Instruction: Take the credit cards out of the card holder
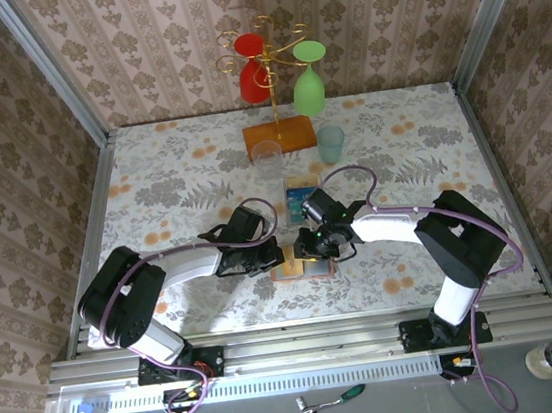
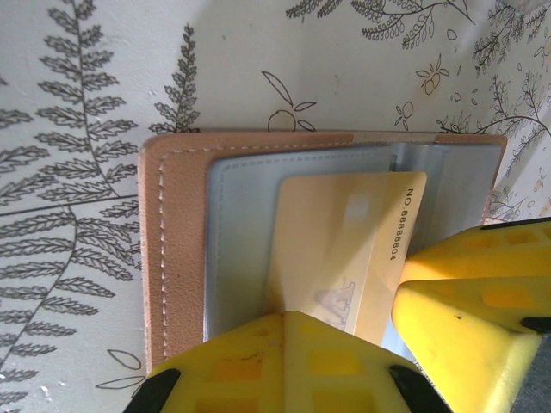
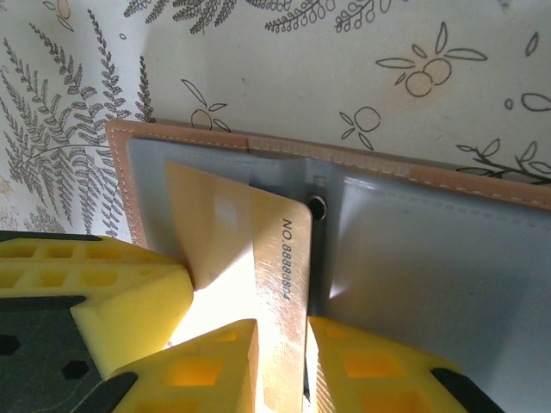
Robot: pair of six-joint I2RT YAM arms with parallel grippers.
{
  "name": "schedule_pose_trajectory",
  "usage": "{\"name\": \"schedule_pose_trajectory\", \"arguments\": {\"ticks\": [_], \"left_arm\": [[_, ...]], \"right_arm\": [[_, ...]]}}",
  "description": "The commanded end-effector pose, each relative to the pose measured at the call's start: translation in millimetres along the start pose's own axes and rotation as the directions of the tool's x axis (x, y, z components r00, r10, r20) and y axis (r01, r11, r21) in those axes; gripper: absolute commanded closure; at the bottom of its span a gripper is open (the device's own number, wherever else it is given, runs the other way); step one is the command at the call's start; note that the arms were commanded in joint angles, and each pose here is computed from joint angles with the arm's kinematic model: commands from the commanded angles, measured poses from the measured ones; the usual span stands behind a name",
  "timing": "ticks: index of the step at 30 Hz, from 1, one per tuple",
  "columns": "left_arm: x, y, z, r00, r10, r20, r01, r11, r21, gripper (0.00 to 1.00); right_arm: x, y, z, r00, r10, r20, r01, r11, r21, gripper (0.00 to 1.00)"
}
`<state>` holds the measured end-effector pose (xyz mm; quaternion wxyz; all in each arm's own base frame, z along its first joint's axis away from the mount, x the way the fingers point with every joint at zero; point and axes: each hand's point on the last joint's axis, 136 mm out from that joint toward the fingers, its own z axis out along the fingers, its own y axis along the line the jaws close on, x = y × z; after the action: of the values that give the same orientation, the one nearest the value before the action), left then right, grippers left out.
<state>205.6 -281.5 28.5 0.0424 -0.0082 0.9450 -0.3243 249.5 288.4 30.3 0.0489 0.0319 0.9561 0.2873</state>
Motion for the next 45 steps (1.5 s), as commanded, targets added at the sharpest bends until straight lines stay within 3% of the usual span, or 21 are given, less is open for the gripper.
{"name": "schedule_pose_trajectory", "arguments": {"ticks": [1,13,22,45], "left_arm": [[8.2,12.8,5.6,1.000,-0.003,-0.018,0.002,0.999,-0.036,0.98],[9.0,14.3,5.6,1.000,-0.007,-0.018,0.007,0.999,-0.037,0.98],[8.3,12.8,4.7,1.000,-0.006,-0.016,0.006,0.999,-0.035,0.98],[15.1,26.1,-0.8,0.999,-0.030,-0.013,0.029,0.998,-0.064,0.97]], "right_arm": [[3.4,10.7,0.1,1.000,-0.002,-0.012,0.001,0.998,-0.056,0.77],[8.5,-1.4,10.2,0.999,0.016,-0.038,-0.017,1.000,-0.025,0.76],[4.0,8.2,0.6,1.000,0.006,-0.008,-0.006,0.998,-0.058,0.83],[4.7,-17.9,-18.8,1.000,0.003,0.014,-0.003,0.999,0.033,0.93]]}}
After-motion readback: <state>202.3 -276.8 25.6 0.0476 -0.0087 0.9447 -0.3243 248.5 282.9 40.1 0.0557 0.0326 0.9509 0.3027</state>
